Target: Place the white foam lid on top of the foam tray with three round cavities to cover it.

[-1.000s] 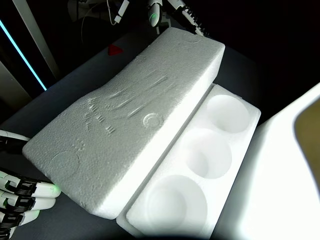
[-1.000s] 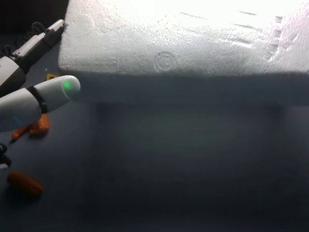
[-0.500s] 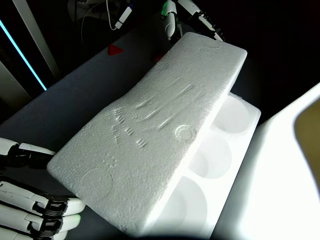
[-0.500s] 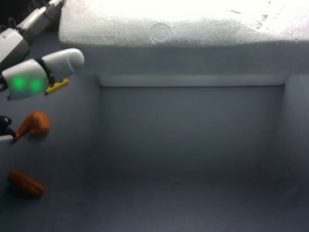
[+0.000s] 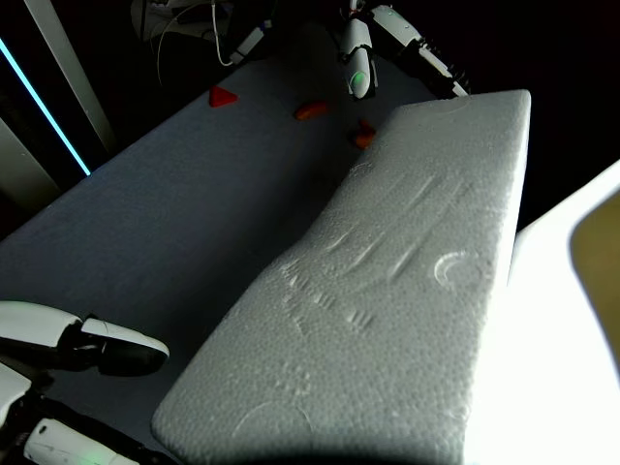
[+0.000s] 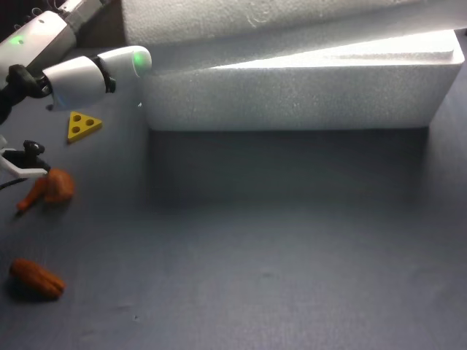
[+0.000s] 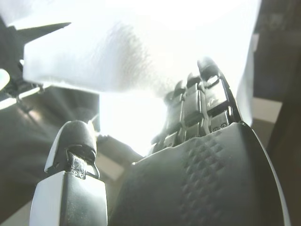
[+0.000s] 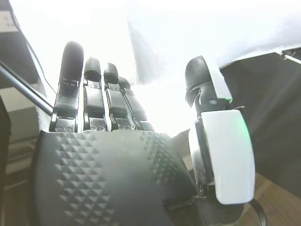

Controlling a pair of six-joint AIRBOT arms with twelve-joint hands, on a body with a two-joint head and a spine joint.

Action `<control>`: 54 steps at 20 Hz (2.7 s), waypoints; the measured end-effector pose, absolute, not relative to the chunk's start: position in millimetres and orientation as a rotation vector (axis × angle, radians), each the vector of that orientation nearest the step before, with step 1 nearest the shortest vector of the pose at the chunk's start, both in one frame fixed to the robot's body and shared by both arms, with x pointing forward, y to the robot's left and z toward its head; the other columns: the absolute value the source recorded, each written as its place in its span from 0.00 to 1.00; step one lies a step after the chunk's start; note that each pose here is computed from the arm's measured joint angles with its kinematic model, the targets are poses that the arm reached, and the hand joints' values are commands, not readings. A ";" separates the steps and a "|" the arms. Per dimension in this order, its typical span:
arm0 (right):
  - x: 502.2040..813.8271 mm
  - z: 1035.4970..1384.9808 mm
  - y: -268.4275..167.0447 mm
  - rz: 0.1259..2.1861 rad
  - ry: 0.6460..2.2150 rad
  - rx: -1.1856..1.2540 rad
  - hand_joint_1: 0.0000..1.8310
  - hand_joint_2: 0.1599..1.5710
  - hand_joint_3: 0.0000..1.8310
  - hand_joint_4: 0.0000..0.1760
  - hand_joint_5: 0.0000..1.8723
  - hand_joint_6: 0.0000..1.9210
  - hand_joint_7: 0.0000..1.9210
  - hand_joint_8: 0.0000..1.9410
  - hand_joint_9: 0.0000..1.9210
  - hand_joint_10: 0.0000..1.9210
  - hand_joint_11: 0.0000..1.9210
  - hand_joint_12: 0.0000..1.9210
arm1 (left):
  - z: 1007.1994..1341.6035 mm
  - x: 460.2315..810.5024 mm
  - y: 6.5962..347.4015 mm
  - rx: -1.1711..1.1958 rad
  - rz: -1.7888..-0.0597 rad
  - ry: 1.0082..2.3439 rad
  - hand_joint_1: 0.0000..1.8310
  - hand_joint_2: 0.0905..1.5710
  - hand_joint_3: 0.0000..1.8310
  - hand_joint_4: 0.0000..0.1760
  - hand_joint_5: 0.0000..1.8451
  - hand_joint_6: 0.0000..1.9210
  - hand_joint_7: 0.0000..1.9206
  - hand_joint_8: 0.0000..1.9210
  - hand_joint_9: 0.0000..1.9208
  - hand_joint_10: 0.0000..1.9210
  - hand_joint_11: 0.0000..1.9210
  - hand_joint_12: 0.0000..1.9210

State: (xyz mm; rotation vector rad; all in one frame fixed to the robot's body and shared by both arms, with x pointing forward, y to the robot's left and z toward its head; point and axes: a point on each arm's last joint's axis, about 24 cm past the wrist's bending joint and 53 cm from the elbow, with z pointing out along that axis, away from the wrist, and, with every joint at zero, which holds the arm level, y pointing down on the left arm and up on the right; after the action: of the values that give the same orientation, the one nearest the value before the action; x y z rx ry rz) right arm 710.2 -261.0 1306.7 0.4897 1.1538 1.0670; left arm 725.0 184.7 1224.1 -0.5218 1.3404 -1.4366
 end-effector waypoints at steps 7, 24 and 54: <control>720.5 1293.3 -256.8 1.059 1.214 0.506 0.31 0.80 0.00 0.00 0.00 0.14 0.00 0.24 0.00 0.36 0.00 0.85 | 1220.1 740.4 186.3 -0.541 -1.411 1.363 0.16 0.78 0.00 0.00 0.04 0.00 0.00 0.00 0.00 0.00 0.00 0.06; 743.2 1274.3 -259.8 1.028 1.275 0.536 0.30 0.81 0.00 0.00 0.00 0.15 0.00 0.23 0.00 0.38 0.00 0.80 | 1212.2 779.7 179.8 -0.582 -1.353 1.418 0.15 0.73 0.00 0.00 0.03 0.00 0.00 0.00 0.00 0.00 0.00 0.16; 731.1 1270.8 -269.4 0.948 1.329 0.504 0.27 0.82 0.00 0.00 0.00 0.00 0.00 0.00 0.00 0.00 0.00 0.55 | 1200.6 758.1 189.7 -0.518 -1.312 1.463 0.16 0.73 0.00 0.09 0.00 0.00 0.00 0.00 0.00 0.00 0.00 0.31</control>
State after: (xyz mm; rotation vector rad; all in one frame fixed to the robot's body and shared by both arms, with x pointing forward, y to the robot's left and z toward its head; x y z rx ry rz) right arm 731.1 -269.4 1270.8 0.5041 1.3294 0.9481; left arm 758.1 189.7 1200.6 -0.5177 1.4630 -1.3124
